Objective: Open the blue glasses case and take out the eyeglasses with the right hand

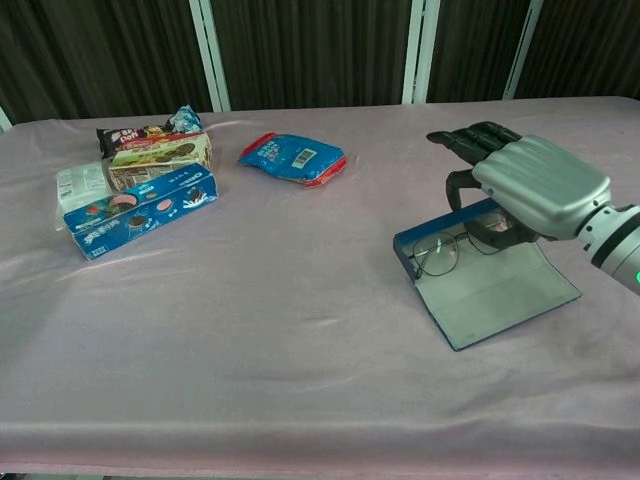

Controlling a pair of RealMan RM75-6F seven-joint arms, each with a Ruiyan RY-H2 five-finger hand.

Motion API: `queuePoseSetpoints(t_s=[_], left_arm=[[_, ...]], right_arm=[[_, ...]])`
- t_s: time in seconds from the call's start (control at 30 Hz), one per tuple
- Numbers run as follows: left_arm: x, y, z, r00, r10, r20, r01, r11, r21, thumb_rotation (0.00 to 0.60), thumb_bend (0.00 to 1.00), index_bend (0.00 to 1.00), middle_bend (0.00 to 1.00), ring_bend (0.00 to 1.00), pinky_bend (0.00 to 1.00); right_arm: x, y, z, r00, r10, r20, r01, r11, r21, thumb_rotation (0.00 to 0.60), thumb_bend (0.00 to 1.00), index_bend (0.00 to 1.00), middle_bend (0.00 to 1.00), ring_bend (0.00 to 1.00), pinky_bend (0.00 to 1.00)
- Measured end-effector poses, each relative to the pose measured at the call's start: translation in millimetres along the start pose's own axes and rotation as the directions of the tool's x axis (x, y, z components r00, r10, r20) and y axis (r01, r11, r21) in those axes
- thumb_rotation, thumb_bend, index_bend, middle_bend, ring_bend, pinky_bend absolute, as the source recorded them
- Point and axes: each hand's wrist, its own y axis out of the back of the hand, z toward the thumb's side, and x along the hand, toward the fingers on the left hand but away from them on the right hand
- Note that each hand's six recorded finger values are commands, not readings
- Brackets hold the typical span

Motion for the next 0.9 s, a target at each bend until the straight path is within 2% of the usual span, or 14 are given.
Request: queuePoseSetpoints(t_s=[0.3,0.67,0.9], left_arm=[[-0.3,0.3,-0.2,1.0,0.001,0.001,-0.001,1.0,-0.001,0.6,0.46,0.0,0.03,0.03,0.17],[-0.8,0.6,-0.4,1.0,0.002,0.001,-0.002,1.0,-0.002,0.6,0.46,0.0,0.03,0.03,0.17],[-0.5,-0.2,-0.2,1.0,-0.001,0.001,0.001,1.0,-0.001,0.6,0.46,0.0,0.03,0.03,0.17]], right_arm=[[3.0,5.6,4.2,0.997,-0.081,-0.003,0.081,0.996,0.045,0.6,0.56,0.63,0.02,0.0,0.0],[2.1,3.6,-3.0,0.995,-0.094,0.03,0.091,0.992,0.086,0.6,0.56,0.63,0.02,0.0,0.0],[-4.1,1.5,-21.3,0.992,-0.092,0.09,0.079,0.988,0.136,0.6,0.56,0.63,0.02,0.0,0.0]])
